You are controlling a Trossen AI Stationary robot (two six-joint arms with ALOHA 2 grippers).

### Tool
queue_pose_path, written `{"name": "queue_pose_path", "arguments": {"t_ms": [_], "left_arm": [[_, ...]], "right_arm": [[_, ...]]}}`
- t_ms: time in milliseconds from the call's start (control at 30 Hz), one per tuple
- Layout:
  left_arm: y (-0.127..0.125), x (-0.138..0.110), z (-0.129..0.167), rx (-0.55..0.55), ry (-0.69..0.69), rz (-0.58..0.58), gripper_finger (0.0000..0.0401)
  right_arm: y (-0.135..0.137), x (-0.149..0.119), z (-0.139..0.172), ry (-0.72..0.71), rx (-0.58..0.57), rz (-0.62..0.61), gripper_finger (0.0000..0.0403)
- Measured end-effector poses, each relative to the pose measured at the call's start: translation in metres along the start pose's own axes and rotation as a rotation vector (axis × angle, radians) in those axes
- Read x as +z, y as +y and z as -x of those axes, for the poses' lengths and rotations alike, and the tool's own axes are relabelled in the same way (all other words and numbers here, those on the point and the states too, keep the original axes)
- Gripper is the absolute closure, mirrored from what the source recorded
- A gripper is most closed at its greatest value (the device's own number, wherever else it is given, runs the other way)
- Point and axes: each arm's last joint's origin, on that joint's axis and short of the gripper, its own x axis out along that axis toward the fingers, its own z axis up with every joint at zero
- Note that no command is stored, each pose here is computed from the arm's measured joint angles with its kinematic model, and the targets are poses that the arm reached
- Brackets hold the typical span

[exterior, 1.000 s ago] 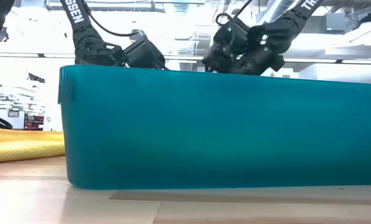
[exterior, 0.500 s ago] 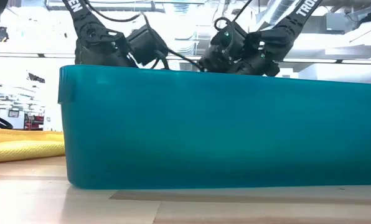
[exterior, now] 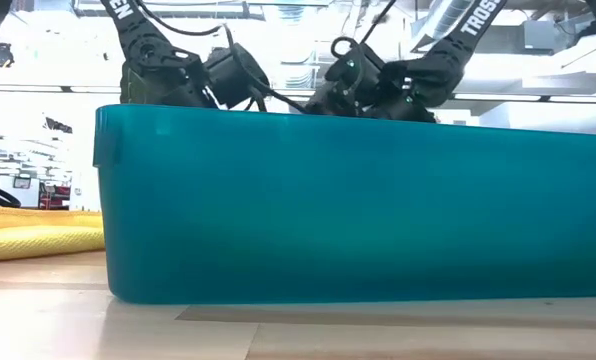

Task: Fold microfiber towels
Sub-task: Fold the orange microfiber towel

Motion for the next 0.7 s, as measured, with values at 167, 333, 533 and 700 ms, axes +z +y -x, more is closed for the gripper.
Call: {"name": "queue_pose_path", "arguments": {"t_ms": [167, 333, 533, 700], "left_arm": [[0.009, -0.002, -0.004, 0.088, -0.009, -0.052, 0.0401], [0.022, 0.002, -0.005, 0.117, -0.008, -0.060, 0.0401], [0.027, 0.003, -0.005, 0.104, -0.002, -0.052, 0.0401], [0.024, 0.006, -0.003, 0.037, 0.032, -0.025, 0.0401]], "right_arm": [[0.002, 0.012, -0.001, 0.007, 0.025, 0.049, 0.0391], [0.002, 0.018, -0.001, 0.024, 0.043, 0.073, 0.0393], [0.000, 0.020, -0.002, 0.025, 0.042, 0.078, 0.0392], [-0.010, 0.015, 0.001, 0.025, 0.015, 0.065, 0.0395]]}}
